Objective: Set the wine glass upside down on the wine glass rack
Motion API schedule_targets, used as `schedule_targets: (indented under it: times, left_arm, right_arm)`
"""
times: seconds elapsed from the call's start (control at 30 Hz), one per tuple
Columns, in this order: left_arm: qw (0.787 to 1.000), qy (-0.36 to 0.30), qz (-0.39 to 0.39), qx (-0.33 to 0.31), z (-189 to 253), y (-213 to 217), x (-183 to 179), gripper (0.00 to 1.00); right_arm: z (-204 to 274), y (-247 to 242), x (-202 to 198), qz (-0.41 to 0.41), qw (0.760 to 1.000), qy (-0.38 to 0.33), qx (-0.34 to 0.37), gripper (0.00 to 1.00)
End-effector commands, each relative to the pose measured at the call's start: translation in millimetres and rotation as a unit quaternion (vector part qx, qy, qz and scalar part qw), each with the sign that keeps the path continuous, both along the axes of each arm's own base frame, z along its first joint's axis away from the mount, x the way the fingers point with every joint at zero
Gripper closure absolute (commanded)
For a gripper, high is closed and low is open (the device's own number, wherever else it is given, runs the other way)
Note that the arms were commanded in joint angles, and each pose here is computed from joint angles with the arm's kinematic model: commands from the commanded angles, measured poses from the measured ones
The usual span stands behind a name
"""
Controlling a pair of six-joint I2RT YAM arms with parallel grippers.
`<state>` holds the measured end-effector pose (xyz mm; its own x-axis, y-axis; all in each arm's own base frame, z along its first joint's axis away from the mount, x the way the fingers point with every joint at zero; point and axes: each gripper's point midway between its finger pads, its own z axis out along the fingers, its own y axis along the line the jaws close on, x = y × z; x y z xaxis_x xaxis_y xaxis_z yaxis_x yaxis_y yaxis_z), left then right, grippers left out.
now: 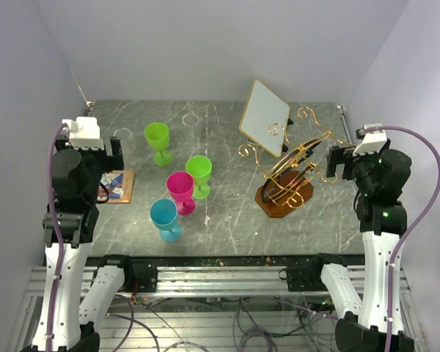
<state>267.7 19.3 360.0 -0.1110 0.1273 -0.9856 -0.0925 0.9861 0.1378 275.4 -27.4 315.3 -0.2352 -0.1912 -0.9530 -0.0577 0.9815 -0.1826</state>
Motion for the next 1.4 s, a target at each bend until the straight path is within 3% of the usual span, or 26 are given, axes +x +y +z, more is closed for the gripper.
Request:
schedule_targets:
  times: [0.0,0.47,0.67,0.97,1.23,1.37]
  left_arm:
    - [1.0,0.003,-0.006,-0.001,-2,1,10,0.02]
    - [0.999,0.032,-0.027,-0.004,-16,0,27,0.01]
    - [0.996,0.036,-0.079,0.001,-16,-16,29,0.01]
    - [0.988,0.036,-0.152,0.006,-17,-39,29,0.01]
    - [0.977,0.044,-0.207,0.021,-21,-54,31,0.01]
    - [0.968,0.049,-0.243,0.026,-23,-65,31,0.01]
  right_arm:
    - [19,-1,5,0.001,1.0,-0.025,0.006,0.0]
    - [50,0,10,0.014,0.999,-0.045,0.005,0.0]
    - [56,28,2,0.119,0.992,-0.031,-0.031,0.02]
    - [27,71,-7,0.322,0.942,0.033,-0.089,0.04]
    - [11,89,6,0.416,0.899,0.015,-0.139,0.04]
    - [-6,102,20,0.45,0.879,0.038,-0.156,0.05]
